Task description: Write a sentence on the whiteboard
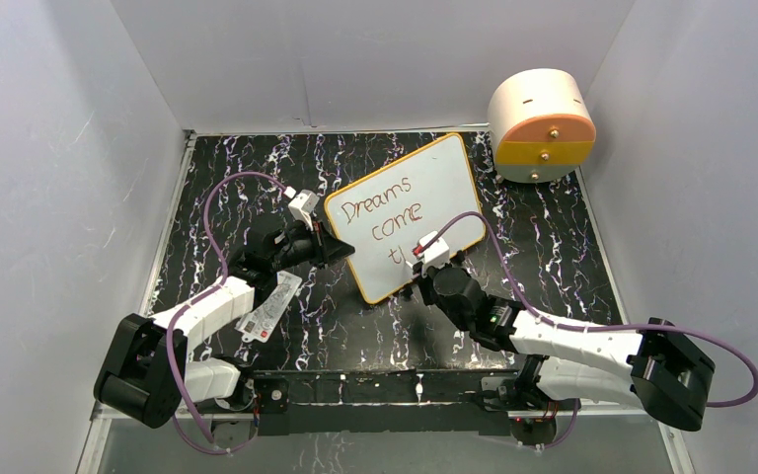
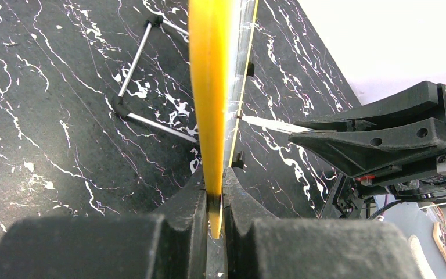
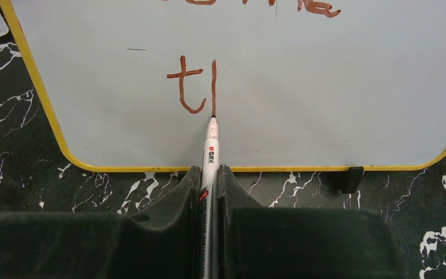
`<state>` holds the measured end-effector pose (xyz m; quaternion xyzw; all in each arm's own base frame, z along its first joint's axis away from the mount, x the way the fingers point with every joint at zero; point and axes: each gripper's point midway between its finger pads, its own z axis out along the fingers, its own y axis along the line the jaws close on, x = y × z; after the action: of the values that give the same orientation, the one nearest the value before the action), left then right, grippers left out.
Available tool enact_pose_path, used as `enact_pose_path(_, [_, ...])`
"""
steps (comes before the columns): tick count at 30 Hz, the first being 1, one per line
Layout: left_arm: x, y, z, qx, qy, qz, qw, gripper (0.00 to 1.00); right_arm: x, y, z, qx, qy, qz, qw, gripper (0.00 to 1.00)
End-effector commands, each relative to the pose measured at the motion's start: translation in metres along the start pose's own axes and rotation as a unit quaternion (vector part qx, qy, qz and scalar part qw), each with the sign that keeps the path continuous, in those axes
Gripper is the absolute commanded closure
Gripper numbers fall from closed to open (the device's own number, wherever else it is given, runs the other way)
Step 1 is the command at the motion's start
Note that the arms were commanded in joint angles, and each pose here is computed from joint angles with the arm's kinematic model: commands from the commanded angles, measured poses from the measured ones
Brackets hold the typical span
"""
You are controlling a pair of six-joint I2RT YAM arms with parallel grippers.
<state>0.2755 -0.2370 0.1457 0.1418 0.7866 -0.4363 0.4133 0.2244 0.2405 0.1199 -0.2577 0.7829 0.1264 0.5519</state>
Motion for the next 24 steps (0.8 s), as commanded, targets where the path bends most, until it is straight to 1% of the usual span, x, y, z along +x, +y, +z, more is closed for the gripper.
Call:
enact_pose_path(1, [0.010,0.020,0.002,-0.046,0.017,0.009,0.999,1.00,-0.007,0.002,0.001,-0.005,-0.017,0.015,1.000,1.00])
enact_pose_path(12, [0.010,0.019,0.002,-0.043,0.018,0.008,0.999,1.00,-0.037,-0.003,0.006,0.013,-0.064,0.014,0.998,1.00])
enact_pose_path(24, [0.011,0.019,0.002,-0.043,0.021,0.008,0.999,1.00,-0.051,-0.007,0.008,0.021,-0.083,0.012,0.996,1.00])
